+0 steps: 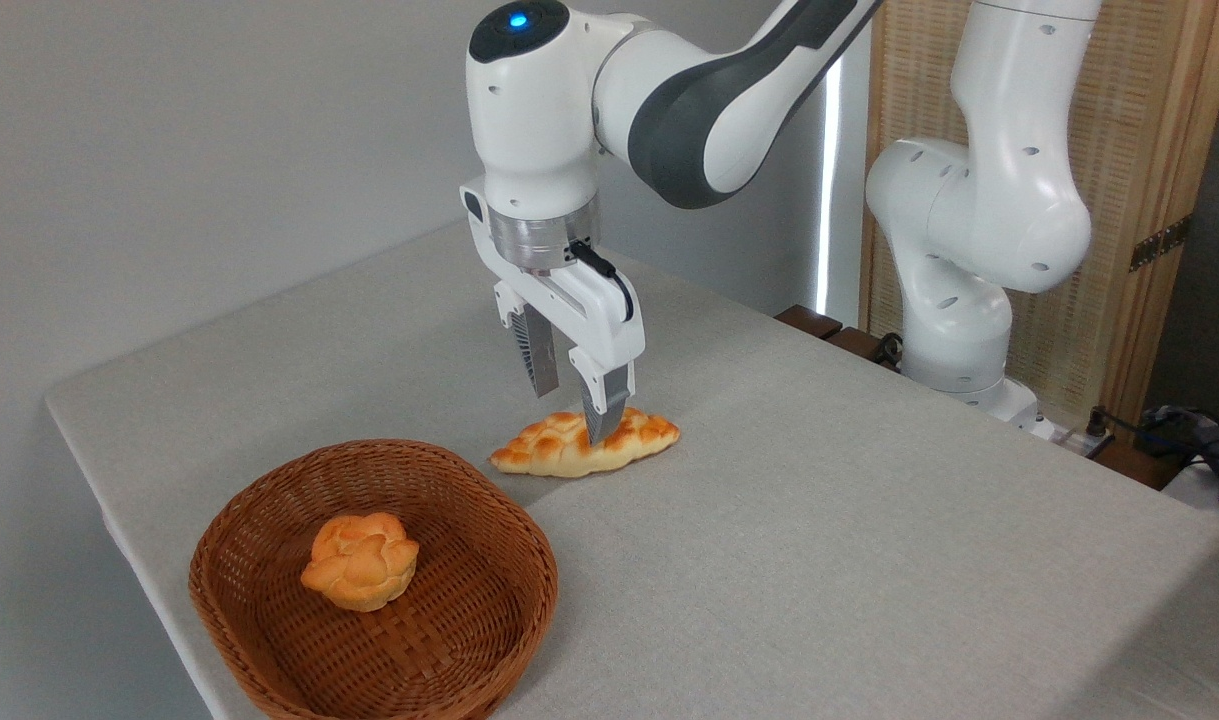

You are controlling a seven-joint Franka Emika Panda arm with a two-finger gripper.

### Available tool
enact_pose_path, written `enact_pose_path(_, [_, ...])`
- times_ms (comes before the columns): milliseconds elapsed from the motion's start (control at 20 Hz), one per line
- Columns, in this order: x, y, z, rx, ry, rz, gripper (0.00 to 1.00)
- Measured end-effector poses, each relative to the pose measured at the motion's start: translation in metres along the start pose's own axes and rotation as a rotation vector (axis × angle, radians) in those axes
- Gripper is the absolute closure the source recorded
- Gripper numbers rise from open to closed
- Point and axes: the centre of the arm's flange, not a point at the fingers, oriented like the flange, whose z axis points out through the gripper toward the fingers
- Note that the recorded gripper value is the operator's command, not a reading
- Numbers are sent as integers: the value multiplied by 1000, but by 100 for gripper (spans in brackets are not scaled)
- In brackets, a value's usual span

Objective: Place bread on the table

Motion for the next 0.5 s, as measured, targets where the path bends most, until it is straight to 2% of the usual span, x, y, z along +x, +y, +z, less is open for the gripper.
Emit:
enact_pose_path(300, [4, -1, -12, 12, 18, -21, 0])
enact_pose_path(500, [16, -3, -68, 19, 48, -24, 0])
